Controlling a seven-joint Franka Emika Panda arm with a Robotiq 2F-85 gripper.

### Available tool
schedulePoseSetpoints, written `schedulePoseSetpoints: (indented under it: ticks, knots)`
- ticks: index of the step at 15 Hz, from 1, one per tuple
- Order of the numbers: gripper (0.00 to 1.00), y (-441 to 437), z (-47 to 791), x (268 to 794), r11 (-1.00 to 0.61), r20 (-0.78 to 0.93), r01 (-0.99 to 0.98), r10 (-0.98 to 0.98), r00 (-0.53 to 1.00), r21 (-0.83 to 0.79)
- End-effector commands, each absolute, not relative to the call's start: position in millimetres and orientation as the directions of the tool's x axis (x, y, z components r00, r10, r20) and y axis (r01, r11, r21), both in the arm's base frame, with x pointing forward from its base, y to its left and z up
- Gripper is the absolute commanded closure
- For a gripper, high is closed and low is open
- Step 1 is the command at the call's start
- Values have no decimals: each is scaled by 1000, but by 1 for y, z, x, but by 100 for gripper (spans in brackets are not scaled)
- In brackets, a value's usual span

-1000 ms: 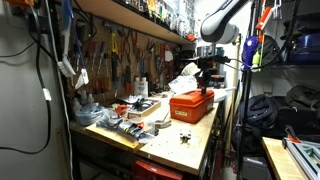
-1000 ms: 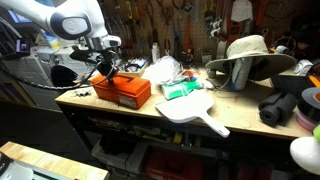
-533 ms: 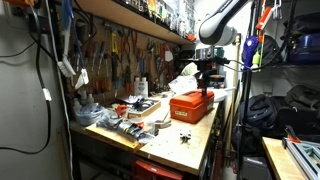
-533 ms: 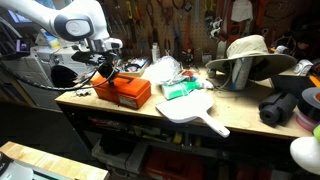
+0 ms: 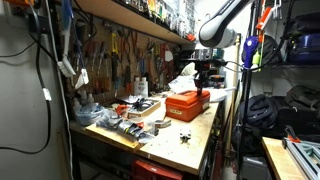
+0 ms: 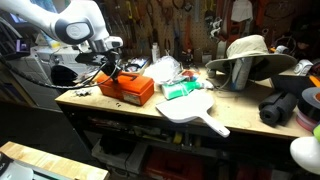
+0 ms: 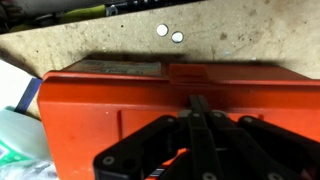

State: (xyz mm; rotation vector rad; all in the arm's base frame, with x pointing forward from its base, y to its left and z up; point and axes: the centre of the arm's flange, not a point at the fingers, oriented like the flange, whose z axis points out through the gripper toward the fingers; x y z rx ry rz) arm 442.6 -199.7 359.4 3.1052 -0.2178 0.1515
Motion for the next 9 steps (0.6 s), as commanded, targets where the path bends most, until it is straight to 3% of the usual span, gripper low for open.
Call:
schedulePoseSetpoints:
  ticks: [1,6,7,9]
  knots:
    - [100,-201,313,456,-989,126,-139,-133,983,42]
    - [100,-204,315,457,-998,132,-27,-19,991,62]
    - [74,-205,314,457,-997,123,4,14,992,81]
    - [68,-205,316,455,-992,97,88,96,991,92]
